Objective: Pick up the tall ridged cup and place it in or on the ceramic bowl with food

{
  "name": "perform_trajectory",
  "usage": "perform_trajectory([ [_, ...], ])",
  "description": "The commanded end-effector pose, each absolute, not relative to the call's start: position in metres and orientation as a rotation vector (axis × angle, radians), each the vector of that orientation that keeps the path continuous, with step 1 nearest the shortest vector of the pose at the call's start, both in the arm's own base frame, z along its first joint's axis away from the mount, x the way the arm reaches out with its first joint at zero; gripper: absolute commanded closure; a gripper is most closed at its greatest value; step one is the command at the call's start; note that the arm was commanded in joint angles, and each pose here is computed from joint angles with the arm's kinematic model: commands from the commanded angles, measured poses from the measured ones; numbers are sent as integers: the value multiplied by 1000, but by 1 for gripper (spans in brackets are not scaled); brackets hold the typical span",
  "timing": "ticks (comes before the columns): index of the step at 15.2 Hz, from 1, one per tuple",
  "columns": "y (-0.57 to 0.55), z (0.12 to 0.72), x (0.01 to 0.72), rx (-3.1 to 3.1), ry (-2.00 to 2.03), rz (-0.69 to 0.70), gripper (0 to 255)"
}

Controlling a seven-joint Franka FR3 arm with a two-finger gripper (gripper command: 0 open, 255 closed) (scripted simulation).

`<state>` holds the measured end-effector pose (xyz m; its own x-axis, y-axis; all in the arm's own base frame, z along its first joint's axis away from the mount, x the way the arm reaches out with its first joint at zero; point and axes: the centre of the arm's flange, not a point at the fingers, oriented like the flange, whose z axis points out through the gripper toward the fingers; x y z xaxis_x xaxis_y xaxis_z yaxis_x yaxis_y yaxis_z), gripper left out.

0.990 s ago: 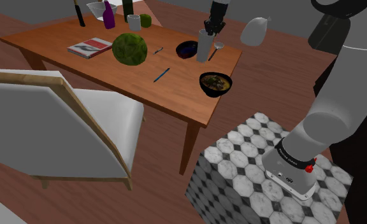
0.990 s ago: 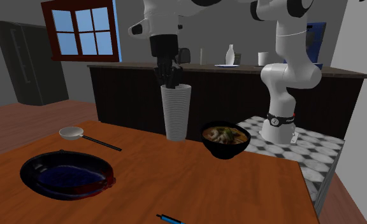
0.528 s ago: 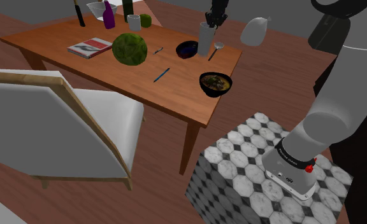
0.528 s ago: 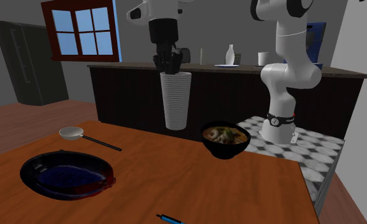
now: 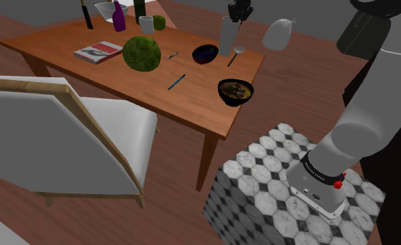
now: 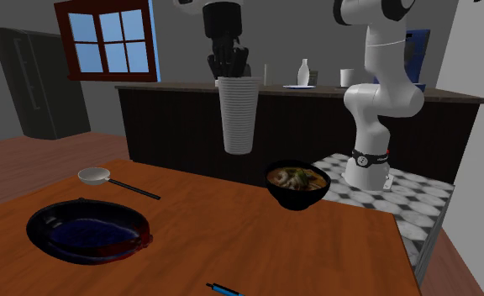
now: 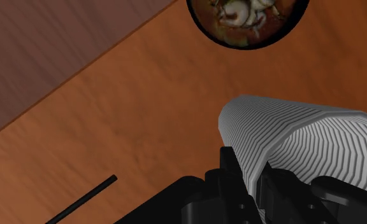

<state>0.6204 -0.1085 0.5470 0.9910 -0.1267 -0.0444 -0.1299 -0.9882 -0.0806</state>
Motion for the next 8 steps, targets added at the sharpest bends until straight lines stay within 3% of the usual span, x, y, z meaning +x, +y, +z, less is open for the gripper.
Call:
perform_trajectory([
  [1, -103, 554, 597, -3051, 197, 59, 255],
  [8, -80, 578, 511, -3051, 197, 59, 255],
])
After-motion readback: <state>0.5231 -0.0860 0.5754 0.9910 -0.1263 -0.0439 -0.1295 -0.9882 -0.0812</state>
